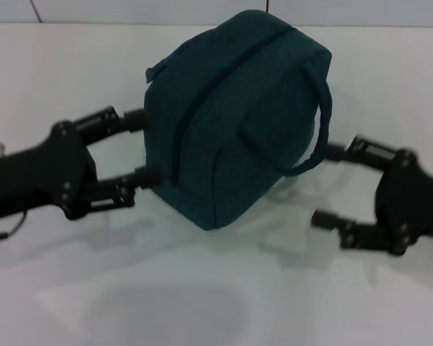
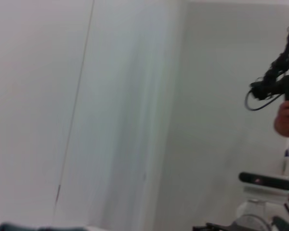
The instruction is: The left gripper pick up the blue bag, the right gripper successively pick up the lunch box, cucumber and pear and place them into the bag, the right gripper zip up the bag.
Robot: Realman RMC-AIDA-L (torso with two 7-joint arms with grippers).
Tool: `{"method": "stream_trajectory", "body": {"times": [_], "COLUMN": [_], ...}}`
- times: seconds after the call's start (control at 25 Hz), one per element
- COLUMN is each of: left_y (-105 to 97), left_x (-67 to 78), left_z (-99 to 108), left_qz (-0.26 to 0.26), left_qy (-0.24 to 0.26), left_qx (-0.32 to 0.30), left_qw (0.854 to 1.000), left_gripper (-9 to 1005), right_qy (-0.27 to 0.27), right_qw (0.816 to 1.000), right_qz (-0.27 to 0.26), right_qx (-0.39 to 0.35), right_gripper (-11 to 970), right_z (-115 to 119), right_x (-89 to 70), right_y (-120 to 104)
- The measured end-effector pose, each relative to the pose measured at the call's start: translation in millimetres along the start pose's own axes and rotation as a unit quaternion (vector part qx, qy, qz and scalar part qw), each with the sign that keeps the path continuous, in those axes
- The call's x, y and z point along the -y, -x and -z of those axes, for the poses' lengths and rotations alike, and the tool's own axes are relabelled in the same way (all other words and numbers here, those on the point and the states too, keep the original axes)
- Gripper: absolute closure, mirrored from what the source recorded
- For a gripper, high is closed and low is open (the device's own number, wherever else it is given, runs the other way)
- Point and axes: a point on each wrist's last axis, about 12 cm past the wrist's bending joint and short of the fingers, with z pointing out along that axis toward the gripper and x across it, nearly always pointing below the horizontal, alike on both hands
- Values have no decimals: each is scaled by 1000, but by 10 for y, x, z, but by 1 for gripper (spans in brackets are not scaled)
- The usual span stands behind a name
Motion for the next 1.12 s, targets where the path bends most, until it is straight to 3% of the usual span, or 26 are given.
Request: {"method": "stream_trajectory", "body": {"times": [0.32,1.12], "left_y": [-273,-336], "left_x": [87,129], "left_z": [-40,1], "left_qz": [28,29], "left_qy": [-21,-27], "left_qx": [-55,-79], "left_qw": [998,996], "left_gripper": [155,158], "right_qy": [8,-3], "right_qw": [999,999], "right_qz": [-12,-16], "right_qx": [-52,-48], "right_gripper": [151,151], "right_z": [-180,-149], "right_x": [-32,-45], "right_y": [-233,-249]}}
